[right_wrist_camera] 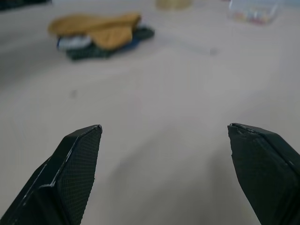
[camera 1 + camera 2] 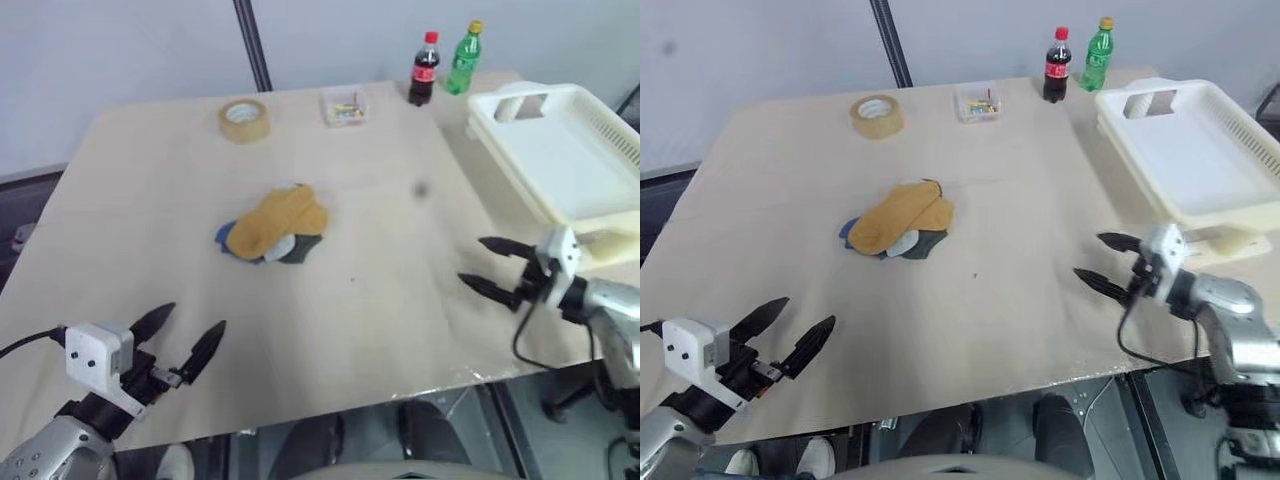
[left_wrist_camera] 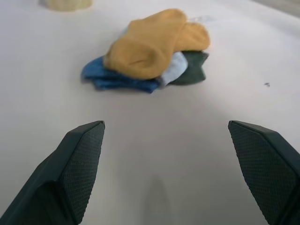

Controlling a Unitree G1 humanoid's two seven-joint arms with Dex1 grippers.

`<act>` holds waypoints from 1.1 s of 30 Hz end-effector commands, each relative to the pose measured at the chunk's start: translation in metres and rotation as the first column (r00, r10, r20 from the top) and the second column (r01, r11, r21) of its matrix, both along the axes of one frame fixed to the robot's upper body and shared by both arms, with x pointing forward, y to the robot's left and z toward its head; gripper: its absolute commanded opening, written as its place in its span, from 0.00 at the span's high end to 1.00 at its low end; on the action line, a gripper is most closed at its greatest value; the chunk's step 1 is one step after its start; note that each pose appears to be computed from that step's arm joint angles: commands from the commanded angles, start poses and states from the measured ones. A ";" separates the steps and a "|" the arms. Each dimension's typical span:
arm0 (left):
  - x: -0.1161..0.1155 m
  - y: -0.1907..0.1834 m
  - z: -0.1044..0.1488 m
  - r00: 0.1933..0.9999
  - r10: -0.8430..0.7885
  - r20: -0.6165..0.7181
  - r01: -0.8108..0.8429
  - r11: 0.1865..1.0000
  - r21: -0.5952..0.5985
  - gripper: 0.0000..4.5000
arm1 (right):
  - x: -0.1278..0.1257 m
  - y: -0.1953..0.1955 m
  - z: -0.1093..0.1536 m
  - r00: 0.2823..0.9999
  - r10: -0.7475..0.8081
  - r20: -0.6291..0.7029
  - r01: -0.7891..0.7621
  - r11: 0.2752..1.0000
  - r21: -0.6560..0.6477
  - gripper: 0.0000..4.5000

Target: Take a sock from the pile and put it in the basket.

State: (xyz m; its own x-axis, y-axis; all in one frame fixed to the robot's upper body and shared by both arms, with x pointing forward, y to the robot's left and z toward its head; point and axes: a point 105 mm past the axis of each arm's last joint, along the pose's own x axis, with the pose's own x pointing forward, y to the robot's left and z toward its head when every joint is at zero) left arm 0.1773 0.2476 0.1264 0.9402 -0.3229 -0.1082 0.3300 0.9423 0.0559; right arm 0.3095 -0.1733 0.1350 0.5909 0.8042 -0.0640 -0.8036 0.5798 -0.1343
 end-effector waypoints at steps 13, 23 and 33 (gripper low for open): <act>-0.019 -0.001 0.000 0.998 0.064 0.017 -0.065 0.998 0.017 0.00 | 0.030 0.081 0.031 0.992 0.103 0.073 -0.104 0.995 0.013 0.01; -0.019 -0.007 -0.002 0.997 0.068 0.034 -0.068 0.998 0.008 0.00 | 0.082 0.157 0.044 0.999 0.045 -0.026 -0.046 0.999 -0.029 0.01; -0.027 -0.009 -0.002 0.997 0.068 0.039 -0.069 0.997 0.025 0.00 | 0.091 0.227 0.036 0.979 0.068 -0.193 -0.078 0.996 -0.047 0.01</act>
